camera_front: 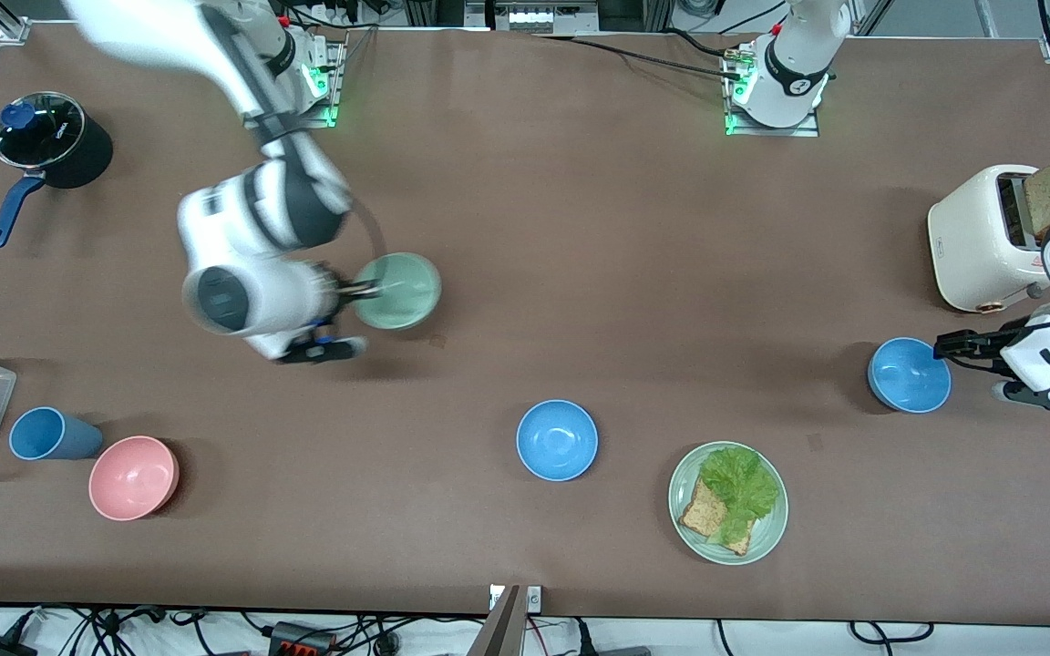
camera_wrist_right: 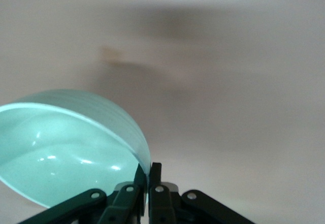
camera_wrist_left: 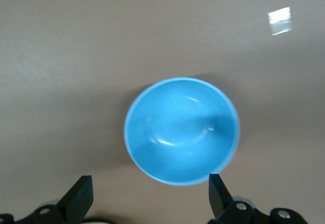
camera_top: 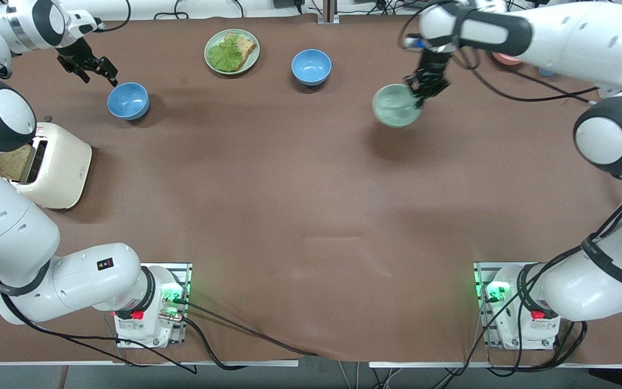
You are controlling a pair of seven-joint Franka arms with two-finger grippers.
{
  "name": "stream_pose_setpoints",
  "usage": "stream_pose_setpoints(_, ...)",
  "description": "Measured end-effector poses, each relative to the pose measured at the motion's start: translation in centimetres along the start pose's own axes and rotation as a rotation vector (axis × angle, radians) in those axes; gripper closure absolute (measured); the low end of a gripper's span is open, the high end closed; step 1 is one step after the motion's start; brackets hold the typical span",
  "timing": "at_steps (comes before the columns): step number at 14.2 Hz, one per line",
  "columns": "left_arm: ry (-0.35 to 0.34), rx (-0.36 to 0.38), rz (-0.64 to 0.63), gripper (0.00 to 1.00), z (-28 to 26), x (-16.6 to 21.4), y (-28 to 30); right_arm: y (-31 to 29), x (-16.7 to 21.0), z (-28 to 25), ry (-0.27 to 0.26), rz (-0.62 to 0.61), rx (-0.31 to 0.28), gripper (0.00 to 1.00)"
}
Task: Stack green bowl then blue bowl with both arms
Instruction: 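Lower the green bowl with the right gripper while the left gripper grasps the blue bowl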
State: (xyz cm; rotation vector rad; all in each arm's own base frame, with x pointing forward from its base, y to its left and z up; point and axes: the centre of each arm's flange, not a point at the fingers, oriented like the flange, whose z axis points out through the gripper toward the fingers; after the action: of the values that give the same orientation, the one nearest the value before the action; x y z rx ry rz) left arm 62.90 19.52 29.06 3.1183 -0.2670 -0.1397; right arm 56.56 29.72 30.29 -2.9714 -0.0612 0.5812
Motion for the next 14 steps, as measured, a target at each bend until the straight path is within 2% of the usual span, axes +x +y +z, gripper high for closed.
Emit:
stream_pose_setpoints(4, 0.005, -0.009, 0.009, 0.01, 4.6, -0.3, -1.8, -7.2, -1.3, 5.8, -0.001, 0.048, -0.008, 0.96)
stream_pose_setpoints(7, 0.057, 0.012, 0.050, 0.04, 6.8, -0.9, -2.6, -9.4, -1.8, 9.2, -0.024, 0.053, -0.031, 0.96)
stream_pose_setpoints(10, 0.061, 0.012, 0.065, 0.07, 7.7, -1.4, -3.1, -10.7, -2.1, 11.4, -0.049, 0.055, -0.025, 0.96)
stream_pose_setpoints(11, 0.061, 0.011, 0.067, 0.15, 7.7, -1.4, -3.0, -11.0, -2.1, 11.8, -0.046, 0.059, -0.009, 0.96)
stream_pose_setpoints(14, 0.061, 0.008, 0.073, 0.47, 7.8, -1.3, -2.7, -11.9, -2.2, 12.8, -0.044, 0.057, 0.005, 0.96)
